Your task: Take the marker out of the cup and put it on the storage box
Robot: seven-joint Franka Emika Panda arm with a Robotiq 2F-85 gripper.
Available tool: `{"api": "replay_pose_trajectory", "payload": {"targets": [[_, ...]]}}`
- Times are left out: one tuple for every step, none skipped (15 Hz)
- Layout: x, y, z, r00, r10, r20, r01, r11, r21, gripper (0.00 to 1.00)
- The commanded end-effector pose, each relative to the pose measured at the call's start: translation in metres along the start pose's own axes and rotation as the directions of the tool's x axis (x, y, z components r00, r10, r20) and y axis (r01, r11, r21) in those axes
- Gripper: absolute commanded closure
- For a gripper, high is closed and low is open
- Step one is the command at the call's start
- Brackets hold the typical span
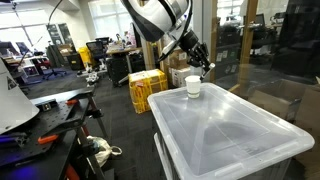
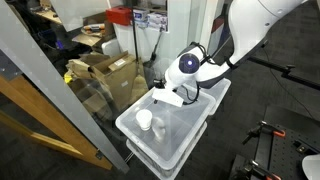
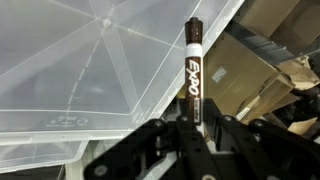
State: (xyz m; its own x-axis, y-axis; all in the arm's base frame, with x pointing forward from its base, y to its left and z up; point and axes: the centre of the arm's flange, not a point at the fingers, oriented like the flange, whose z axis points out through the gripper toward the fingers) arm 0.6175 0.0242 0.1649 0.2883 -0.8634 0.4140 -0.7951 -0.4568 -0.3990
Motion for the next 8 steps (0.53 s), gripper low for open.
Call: {"api": "replay_pose_trajectory", "payload": {"targets": [[0.005,0.002,0.004,0.991,-0.121,0.053,0.119,0.992,0.035,0.95],[0.005,0.004,0.004,0.986,-0.157,0.062,0.155,0.987,0.035,0.95],[0.005,0.005,0.004,0.978,-0.196,0.071,0.194,0.98,0.035,0.95],[0.006,0.007,0.005,0.969,-0.235,0.078,0.233,0.972,0.034,0.95],[0.006,0.008,0.006,0.958,-0.274,0.087,0.272,0.962,0.037,0.95],[0.007,0.01,0.007,0.944,-0.314,0.1,0.311,0.95,0.038,0.95],[0.008,0.012,0.008,0.931,-0.346,0.115,0.343,0.938,0.045,0.95],[0.007,0.013,0.009,0.917,-0.378,0.128,0.374,0.926,0.054,0.95]]}}
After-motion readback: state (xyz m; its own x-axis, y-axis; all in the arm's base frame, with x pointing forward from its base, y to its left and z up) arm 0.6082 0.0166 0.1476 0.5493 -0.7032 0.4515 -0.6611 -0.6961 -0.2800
